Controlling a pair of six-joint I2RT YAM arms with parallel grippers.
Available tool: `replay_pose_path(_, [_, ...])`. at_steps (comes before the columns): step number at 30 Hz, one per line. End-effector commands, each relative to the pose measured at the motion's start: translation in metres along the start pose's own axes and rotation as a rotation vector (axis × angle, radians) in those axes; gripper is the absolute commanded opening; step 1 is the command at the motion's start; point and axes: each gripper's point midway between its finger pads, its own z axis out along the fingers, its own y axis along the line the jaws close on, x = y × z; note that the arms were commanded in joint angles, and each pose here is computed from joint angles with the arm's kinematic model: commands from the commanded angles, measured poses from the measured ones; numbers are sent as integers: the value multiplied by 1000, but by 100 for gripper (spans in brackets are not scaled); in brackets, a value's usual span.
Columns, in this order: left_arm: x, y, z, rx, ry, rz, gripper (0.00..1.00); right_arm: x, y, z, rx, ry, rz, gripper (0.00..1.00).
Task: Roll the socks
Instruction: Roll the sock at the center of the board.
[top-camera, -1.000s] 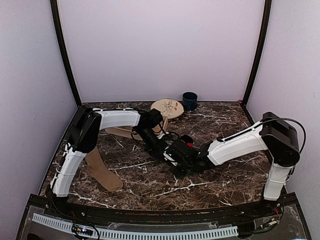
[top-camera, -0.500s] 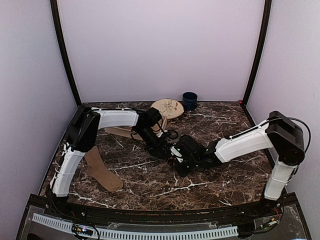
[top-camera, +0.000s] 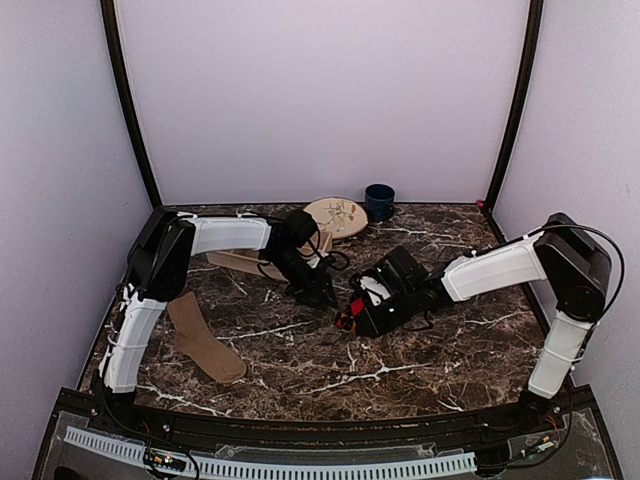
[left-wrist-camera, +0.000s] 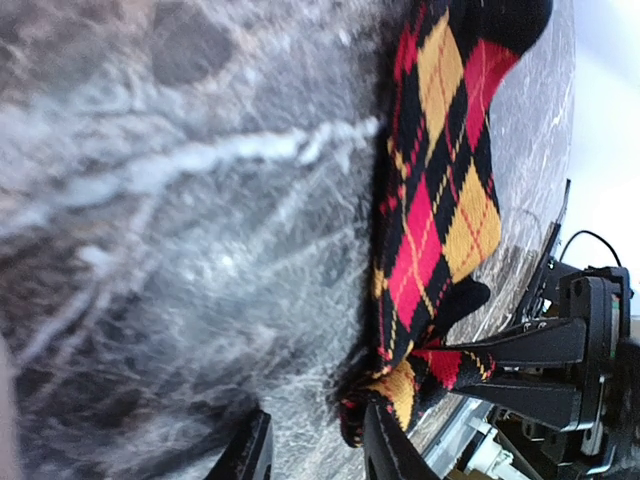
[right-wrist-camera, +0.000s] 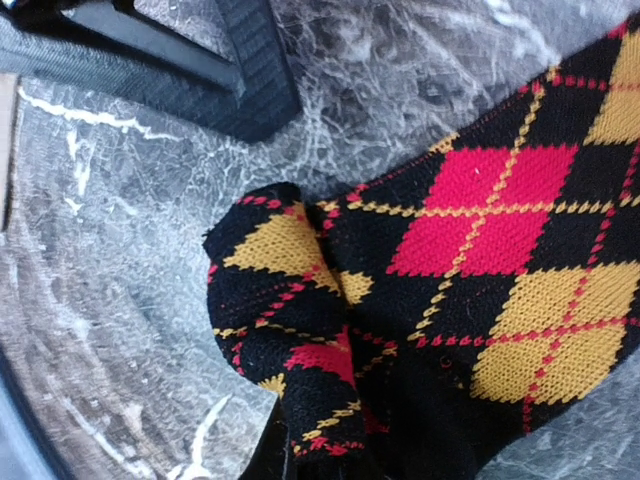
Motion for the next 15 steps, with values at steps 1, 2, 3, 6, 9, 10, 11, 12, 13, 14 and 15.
replay_pose_path(1, [-11,-17,-26,-1,-80,28,34,29,6,2,-166,143,181,0])
replay_pose_path(2, [-12,-18,-26,3,-84,31,34,30,6,2,-191,150,210,0])
replay_pose_path(3, [-12,-20,-27,6,-86,31,34,33,6,2,-220,162,242,0])
replay_pose_path(6, [-13,-22,-31,5,-102,36,34,34,7,-1,-314,172,336,0])
replay_pose_path(9, [-15,-27,-35,14,-127,49,35,31,8,-2,-361,175,388,0])
replay_pose_path(10, [-16,-29,-37,19,-137,52,35,29,8,-3,-373,176,405,0])
replay_pose_path(11, [-17,-32,-39,24,-149,62,34,27,8,-4,-384,180,428,0])
replay_pose_path(12, [-18,-35,-40,27,-158,73,34,25,8,-4,-398,183,445,0])
replay_pose_path(13, [-18,-37,-41,27,-166,86,34,23,9,-5,-410,187,459,0])
replay_pose_path(14, [-18,-41,-42,28,-171,101,34,21,9,-5,-417,191,472,0])
replay_pose_path(15, [-18,-44,-43,29,-175,119,34,19,9,-6,-428,194,485,0])
